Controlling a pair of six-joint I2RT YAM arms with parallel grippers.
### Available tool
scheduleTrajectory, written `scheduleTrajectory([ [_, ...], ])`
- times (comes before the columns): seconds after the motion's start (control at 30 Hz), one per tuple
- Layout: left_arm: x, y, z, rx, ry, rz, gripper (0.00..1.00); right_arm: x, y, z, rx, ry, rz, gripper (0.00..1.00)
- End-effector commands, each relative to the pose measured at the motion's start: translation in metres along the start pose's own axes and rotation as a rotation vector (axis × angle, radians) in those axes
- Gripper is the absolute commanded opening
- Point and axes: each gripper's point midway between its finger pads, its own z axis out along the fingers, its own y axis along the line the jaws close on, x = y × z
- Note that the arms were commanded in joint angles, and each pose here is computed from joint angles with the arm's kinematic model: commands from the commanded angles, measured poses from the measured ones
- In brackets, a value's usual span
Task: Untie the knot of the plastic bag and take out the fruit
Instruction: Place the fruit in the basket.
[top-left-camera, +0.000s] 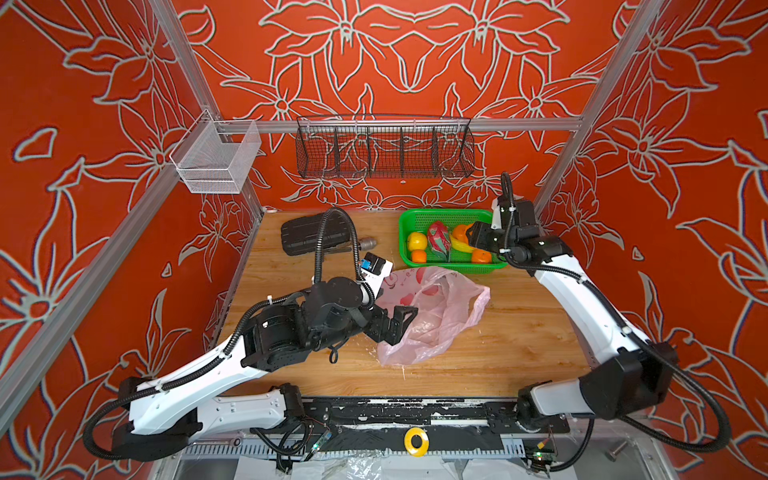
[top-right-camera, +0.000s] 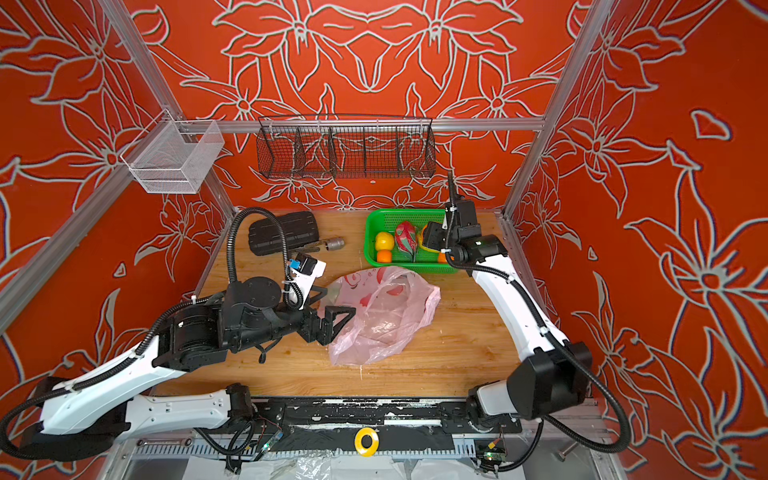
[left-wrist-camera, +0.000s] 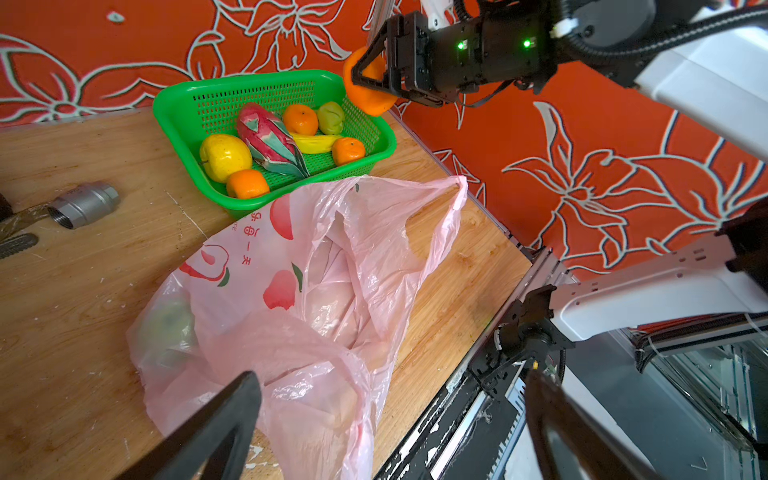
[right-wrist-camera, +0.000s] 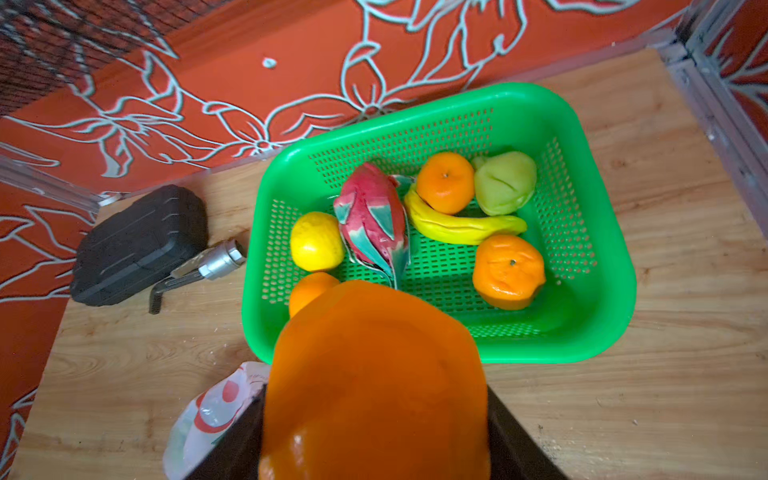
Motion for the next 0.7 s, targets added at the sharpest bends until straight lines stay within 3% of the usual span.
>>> scheduleTrajectory([
  [0.0,0.001,0.005,0.004,-0.037,0.024,0.012,0.97,0.0,-0.007,0.013,-0.022,0.054,0.047,0.52],
  [0.3,0.002,0.008,0.003,-0.049,0.029,0.003,0.97,0.005,-0.068,0.072,0.141,0.14,0.088,0.51],
  [0.67,0.002,0.008,0.005,-0.058,0.039,0.004,0.97,0.009,-0.108,0.132,0.226,0.212,0.122,0.51],
])
